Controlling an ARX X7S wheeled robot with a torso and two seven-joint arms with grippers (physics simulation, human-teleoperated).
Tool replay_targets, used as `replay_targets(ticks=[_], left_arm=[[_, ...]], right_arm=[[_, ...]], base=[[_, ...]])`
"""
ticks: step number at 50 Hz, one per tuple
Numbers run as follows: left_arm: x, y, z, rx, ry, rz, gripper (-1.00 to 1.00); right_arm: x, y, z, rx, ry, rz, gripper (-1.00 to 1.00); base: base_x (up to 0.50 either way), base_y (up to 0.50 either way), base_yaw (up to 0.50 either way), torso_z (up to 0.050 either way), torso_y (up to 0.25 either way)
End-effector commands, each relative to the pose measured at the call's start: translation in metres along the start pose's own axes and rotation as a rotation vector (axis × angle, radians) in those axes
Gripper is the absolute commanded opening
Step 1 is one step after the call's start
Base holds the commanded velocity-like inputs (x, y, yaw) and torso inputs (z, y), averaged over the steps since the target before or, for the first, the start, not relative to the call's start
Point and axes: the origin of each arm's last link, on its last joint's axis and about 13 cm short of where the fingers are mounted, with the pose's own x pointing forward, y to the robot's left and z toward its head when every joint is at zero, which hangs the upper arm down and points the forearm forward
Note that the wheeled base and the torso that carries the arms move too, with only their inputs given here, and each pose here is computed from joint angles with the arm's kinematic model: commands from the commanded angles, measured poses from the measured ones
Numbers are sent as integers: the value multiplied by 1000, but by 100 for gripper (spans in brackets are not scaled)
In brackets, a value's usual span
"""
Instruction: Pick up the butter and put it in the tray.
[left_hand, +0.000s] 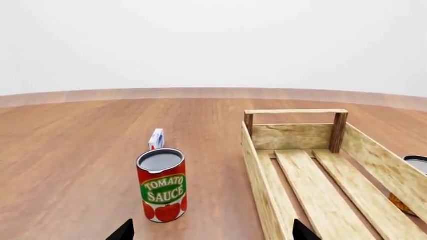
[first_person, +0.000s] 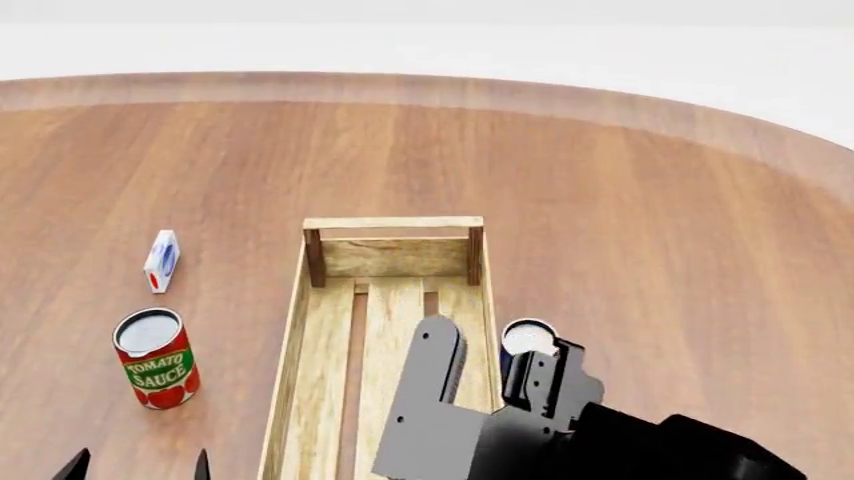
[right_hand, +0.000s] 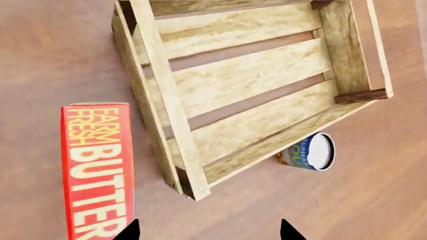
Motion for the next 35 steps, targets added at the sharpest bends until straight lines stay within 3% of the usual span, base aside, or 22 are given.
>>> replay_targets(ticks=[1, 19, 35], left_arm=[[0, 1, 0, 3, 0, 2, 100], [1, 0, -2, 0, 5, 1, 100], [0, 0, -2, -2, 8, 2, 100]], right_arm=[[5, 8, -4, -28, 52, 61, 100], [2, 26, 4, -77, -37, 159, 100], [22, 35, 0, -109, -55, 184, 100]], base=[[0, 0, 0, 0, 0], [0, 0, 0, 0, 0], [0, 0, 0, 0, 0]])
